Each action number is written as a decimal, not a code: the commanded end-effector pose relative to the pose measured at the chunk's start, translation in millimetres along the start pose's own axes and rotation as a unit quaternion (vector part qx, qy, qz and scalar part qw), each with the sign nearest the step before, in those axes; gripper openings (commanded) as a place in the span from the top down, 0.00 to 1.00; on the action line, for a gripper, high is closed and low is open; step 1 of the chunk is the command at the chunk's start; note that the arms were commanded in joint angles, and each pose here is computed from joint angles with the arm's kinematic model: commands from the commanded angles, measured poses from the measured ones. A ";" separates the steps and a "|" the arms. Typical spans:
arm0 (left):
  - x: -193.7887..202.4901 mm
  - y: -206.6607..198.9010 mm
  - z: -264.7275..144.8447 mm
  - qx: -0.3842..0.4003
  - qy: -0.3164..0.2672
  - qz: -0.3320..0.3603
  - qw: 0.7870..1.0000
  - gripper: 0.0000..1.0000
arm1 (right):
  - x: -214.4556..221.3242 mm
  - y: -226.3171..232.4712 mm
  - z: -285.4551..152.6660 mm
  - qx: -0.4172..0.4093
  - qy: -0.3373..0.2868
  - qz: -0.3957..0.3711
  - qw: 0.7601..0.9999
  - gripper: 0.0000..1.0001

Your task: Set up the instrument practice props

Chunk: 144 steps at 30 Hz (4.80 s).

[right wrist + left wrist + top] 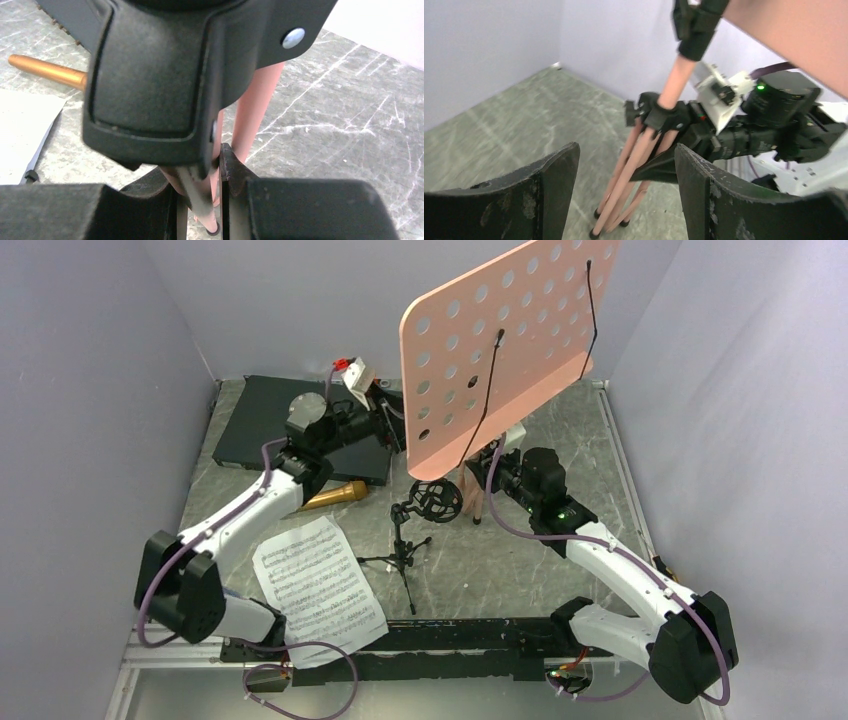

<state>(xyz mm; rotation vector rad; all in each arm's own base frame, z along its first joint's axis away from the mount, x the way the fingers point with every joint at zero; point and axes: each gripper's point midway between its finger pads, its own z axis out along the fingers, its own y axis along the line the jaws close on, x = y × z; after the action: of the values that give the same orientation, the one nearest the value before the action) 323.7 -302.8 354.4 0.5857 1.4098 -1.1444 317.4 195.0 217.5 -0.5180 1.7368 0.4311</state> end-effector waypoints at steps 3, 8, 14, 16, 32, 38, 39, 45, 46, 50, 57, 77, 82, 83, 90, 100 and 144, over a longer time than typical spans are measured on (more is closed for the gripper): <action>-33.7 -59.2 19.0 0.210 -0.024 0.022 0.977 0.28 | 9.5 29.3 -7.3 -0.075 0.027 0.010 0.997 1.00; -33.5 -60.8 35.1 0.268 -0.019 -0.012 0.963 0.39 | 11.6 35.3 -9.6 -0.090 0.029 0.009 0.995 1.00; -22.0 -70.3 53.6 0.297 0.001 -0.011 0.955 0.39 | 10.8 39.3 -11.7 -0.101 0.031 0.009 0.994 1.00; -16.3 -78.1 59.5 0.299 0.010 -0.003 0.954 0.38 | 10.9 40.0 -11.8 -0.103 0.032 0.009 0.994 1.00; -6.2 -92.6 82.9 0.313 0.011 0.018 0.949 0.59 | 14.1 52.7 -11.3 -0.142 0.041 0.003 0.989 1.00; -1.6 -99.0 80.7 0.320 0.012 0.024 0.947 0.63 | 11.5 54.2 -10.7 -0.147 0.040 0.002 0.988 1.00; -1.4 -99.4 81.2 0.317 0.010 0.024 0.948 0.66 | 11.8 54.9 -10.5 -0.149 0.041 0.004 0.988 1.00; -4.0 -97.3 80.8 0.294 0.007 0.026 0.955 0.95 | 13.2 52.5 -10.8 -0.140 0.043 0.008 0.989 1.00; -4.8 -96.2 80.4 0.286 0.006 0.028 0.958 0.97 | 13.8 52.1 -11.1 -0.137 0.044 0.014 0.989 1.00; -11.3 -93.4 76.5 0.256 -0.003 0.046 0.966 0.97 | 17.4 47.8 -12.4 -0.121 0.051 0.025 0.991 1.00; -13.8 -86.4 72.9 0.189 -0.006 0.074 0.979 0.97 | 23.8 34.5 -14.5 -0.077 0.064 0.042 0.994 0.58; -13.3 -84.2 74.5 0.160 0.000 0.067 0.985 0.97 | 32.7 28.9 -40.5 -0.048 0.042 0.069 0.996 0.41; -10.5 -85.8 76.4 0.164 0.005 0.063 0.984 0.97 | 21.6 30.0 -32.0 -0.054 0.034 0.065 0.996 0.43; -10.5 -86.6 76.8 0.165 0.006 0.063 0.984 0.97 | 20.2 29.5 -29.7 -0.054 0.036 0.063 0.996 0.46; -10.3 -87.5 77.0 0.164 0.015 0.061 0.984 0.97 | 15.0 22.7 -20.5 -0.034 0.038 0.065 0.997 0.73; -14.0 -89.6 74.1 0.163 0.011 0.064 0.984 0.97 | 10.7 14.7 -22.9 -0.011 0.033 0.068 0.997 0.69; -89.8 -118.1 68.9 0.173 -0.071 0.078 0.979 0.97 | 9.0 -9.0 -26.0 0.053 0.021 0.053 0.997 1.00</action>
<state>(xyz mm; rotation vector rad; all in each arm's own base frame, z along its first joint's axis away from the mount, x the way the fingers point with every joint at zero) 304.5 -403.2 385.6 0.8657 1.2884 -1.2306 292.7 186.9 214.2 -0.4688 1.8182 0.4525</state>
